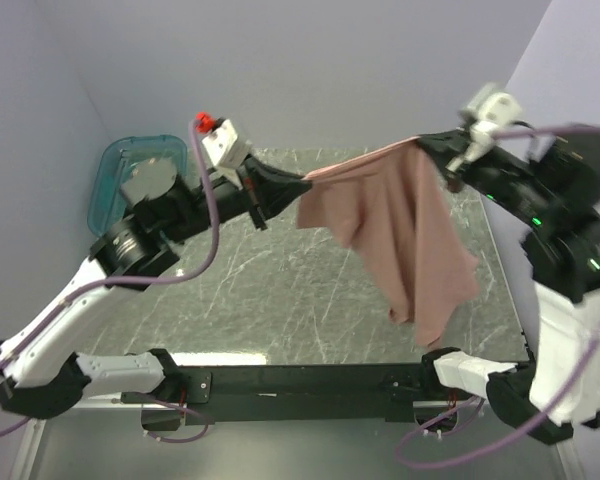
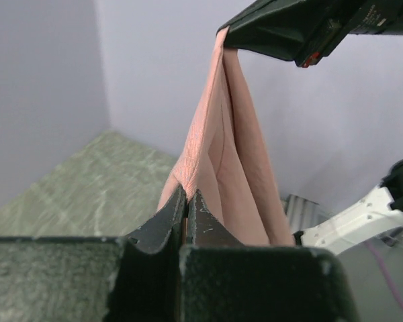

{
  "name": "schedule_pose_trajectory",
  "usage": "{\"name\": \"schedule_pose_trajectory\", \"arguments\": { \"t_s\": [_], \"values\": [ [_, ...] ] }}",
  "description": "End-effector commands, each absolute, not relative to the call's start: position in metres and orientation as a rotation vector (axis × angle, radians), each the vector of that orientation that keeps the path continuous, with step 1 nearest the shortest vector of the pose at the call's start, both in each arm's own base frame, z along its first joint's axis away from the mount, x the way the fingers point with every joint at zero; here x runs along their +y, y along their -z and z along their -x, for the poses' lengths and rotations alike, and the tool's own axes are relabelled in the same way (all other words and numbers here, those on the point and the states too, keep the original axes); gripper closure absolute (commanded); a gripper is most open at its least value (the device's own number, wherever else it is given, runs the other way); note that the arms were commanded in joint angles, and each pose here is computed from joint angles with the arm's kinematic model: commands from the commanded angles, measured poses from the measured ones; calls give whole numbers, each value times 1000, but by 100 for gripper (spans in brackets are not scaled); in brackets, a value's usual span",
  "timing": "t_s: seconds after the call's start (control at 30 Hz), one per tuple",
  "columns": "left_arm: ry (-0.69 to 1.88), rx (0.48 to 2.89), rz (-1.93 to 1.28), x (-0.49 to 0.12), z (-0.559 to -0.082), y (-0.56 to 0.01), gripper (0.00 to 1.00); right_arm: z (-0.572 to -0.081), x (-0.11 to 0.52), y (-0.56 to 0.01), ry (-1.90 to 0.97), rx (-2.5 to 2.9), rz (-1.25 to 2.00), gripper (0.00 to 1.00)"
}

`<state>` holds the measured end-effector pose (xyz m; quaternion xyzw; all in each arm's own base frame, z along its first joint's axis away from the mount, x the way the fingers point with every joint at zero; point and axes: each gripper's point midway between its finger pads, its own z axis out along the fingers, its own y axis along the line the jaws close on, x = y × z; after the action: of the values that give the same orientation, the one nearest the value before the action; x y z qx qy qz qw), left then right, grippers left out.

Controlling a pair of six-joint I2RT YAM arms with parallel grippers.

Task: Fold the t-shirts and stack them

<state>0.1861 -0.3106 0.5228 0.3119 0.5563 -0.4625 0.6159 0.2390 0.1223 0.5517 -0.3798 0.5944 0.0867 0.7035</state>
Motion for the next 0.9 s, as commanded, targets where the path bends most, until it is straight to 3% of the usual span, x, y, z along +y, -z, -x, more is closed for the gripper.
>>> {"name": "schedule_pose_trajectory", "arguments": {
  "t_s": [0.0, 0.13, 0.27, 0.33, 0.43, 0.47, 0.6, 0.63, 0.67, 0.8, 0.87],
  "values": [
    [835, 1440, -561, -270, -215, -473, 100, -297, 156, -497, -326, 1440, 889, 100],
    [631, 1657, -383, -233, -251, -387, 100, -329, 213, -416, -414, 1571, 1002, 100],
    [552, 1842, -104, -168, -304, -306, 100, -405, 241, -333, -384, 1829, 891, 100],
    [500, 1919, 35, -132, -327, -267, 100, -435, 241, -332, -328, 1877, 801, 100],
    [514, 1973, 144, -114, -359, -240, 98, -466, 242, -304, -262, 1967, 730, 87],
    [518, 2009, 168, -113, -371, -226, 94, -469, 239, -301, -245, 1977, 714, 72],
    [491, 2023, 201, -108, -406, -245, 36, -444, 219, -288, -302, 2012, 743, 43],
    [497, 2005, 187, -109, -409, -253, 7, -426, 230, -286, -422, 1996, 825, 35],
    [497, 1974, 161, -110, -409, -267, 1, -401, 225, -286, -464, 1993, 918, 34],
    [510, 1908, 16, -115, -393, -302, 1, -313, 224, -217, -727, 2102, 1168, 34],
    [514, 1879, -52, -116, -377, -310, 1, -299, 219, -205, -722, 2094, 1179, 34]
  ]
}}
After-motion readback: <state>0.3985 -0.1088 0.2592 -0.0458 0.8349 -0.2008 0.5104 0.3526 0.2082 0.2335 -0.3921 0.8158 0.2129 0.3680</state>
